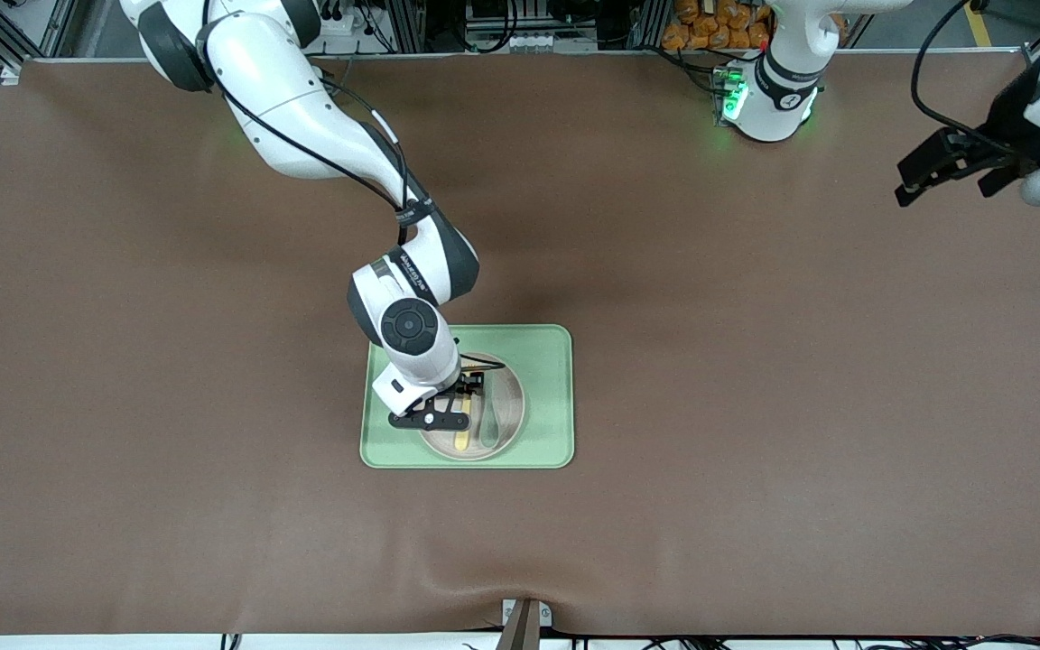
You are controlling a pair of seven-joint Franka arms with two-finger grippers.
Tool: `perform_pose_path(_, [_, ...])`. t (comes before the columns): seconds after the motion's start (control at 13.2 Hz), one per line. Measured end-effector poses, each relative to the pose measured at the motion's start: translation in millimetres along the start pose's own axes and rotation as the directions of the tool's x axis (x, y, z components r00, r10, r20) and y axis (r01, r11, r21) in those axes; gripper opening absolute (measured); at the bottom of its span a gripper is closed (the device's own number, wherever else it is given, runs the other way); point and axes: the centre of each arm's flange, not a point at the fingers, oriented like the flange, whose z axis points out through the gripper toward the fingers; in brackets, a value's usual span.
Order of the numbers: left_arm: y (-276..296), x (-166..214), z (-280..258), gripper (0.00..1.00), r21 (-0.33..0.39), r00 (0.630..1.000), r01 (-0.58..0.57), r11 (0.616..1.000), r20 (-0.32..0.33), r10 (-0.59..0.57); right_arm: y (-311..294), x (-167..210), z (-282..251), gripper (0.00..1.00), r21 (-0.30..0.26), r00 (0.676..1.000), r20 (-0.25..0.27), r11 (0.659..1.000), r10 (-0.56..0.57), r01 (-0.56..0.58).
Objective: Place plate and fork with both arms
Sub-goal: 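Grasp the yellow fork handle on the plate with the right gripper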
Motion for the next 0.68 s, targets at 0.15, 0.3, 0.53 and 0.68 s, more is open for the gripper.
perform_pose_path(0.15, [-11.6, 5.5, 3.2, 1.0, 0.001, 1.0, -0.002, 1.0, -0.007, 0.002, -0.9, -0.5, 1.5, 0.79, 0.015, 0.999, 0.009, 0.999, 0.032, -0.032])
perform_pose_path(0.3, [-19.3, 7.9, 4.5, 1.0, 0.009, 1.0, 0.011, 1.0, -0.011, -0.011, -2.9, -1.2, 2.8, 0.79, 0.023, 0.999, 0.008, 0.999, 0.044, -0.044])
perform_pose_path(0.53, [-29.3, 10.2, 5.1, 1.0, 0.021, 1.0, 0.015, 1.0, -0.014, -0.015, -10.5, -6.7, 6.9, 0.76, 0.026, 0.999, 0.009, 0.998, 0.05, -0.05])
perform_pose_path(0.68, [-36.0, 11.4, 7.3, 1.0, 0.022, 1.0, -0.014, 1.0, -0.009, 0.014, -17.5, -11.4, 9.4, 0.75, 0.029, 0.999, 0.005, 0.998, 0.046, -0.046])
